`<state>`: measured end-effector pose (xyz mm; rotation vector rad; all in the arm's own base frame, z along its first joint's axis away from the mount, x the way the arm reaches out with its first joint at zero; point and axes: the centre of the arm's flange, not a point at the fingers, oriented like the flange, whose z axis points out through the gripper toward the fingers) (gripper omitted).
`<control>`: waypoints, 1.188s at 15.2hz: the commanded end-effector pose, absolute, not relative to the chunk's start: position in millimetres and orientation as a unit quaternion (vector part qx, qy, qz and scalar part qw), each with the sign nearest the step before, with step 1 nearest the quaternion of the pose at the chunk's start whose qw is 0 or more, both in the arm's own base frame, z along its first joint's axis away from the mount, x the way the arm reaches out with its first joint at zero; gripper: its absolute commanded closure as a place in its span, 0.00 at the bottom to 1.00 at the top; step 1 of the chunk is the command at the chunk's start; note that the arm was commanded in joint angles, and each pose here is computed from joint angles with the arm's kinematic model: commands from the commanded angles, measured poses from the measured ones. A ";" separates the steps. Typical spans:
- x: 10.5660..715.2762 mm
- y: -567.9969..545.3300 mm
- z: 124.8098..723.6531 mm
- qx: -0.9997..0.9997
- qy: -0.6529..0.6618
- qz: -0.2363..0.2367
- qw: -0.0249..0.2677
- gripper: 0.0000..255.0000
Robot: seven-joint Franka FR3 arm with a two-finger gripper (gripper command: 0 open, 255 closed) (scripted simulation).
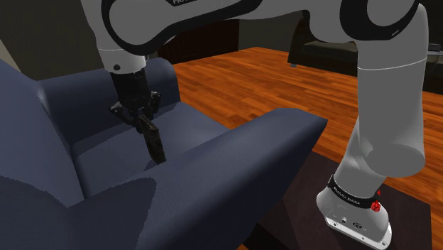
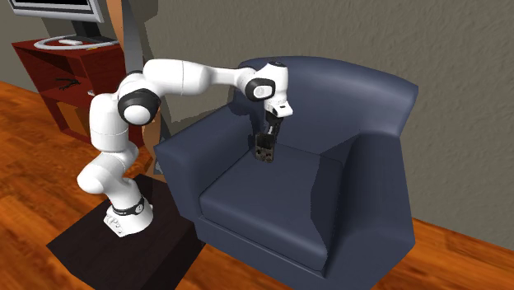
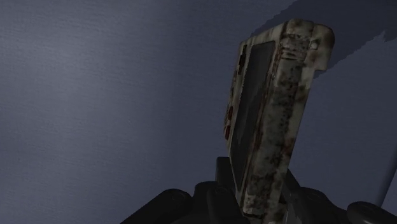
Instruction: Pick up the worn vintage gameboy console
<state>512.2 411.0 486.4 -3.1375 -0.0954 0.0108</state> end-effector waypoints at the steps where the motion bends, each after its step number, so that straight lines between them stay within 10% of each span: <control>1: 512.1 411.2 485.7 -1.000 -0.031 0.004 0.001 1.00; 18: 513.1 410.5 565.0 -1.000 -0.031 0.004 0.001 1.00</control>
